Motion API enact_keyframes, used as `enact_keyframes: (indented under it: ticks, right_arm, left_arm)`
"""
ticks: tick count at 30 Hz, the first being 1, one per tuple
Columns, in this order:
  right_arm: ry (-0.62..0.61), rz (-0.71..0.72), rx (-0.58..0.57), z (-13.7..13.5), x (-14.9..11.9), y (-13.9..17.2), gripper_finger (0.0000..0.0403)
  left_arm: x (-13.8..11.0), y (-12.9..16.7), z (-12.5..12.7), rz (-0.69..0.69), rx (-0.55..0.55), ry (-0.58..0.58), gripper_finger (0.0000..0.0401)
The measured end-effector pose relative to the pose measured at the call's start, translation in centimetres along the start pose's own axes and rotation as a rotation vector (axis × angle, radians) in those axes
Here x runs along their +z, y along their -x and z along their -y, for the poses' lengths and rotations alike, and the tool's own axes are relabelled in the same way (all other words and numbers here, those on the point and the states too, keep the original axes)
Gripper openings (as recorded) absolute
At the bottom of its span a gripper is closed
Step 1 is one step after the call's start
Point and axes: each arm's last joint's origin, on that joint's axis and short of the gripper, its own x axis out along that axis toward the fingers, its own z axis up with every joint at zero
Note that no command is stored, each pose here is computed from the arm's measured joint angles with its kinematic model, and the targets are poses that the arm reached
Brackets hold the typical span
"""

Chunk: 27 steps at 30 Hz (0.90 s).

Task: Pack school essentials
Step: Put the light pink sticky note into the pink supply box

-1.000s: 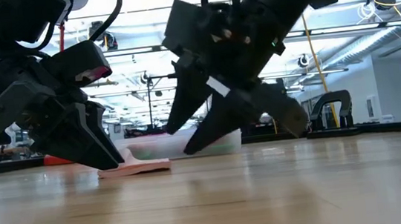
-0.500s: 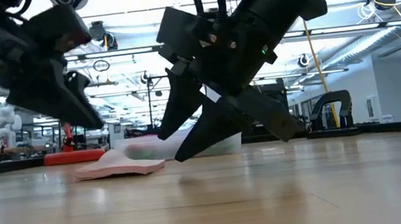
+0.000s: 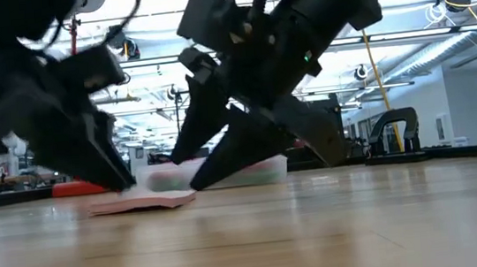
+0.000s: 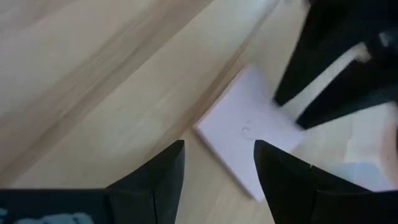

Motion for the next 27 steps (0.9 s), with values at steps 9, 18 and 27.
enact_keyframes:
  ticks: [9,18,27]
  right_arm:
    - [0.003,0.014,0.008,-0.1,-0.4,-0.9,0.0187]
    - [0.060,-0.016,-0.012,-0.3,-0.8,-0.9,0.0187]
    - [0.150,0.011,-0.031,-0.3,-0.9,-1.6,0.0187]
  left_arm:
    - [-1.4,-2.4,-0.5,-0.094,0.066,0.055,0.0140]
    - [-1.9,-2.2,-0.6,-0.145,0.081,0.040,0.0140]
    - [-1.9,-2.3,-0.7,-0.143,0.078,0.046,0.0140]
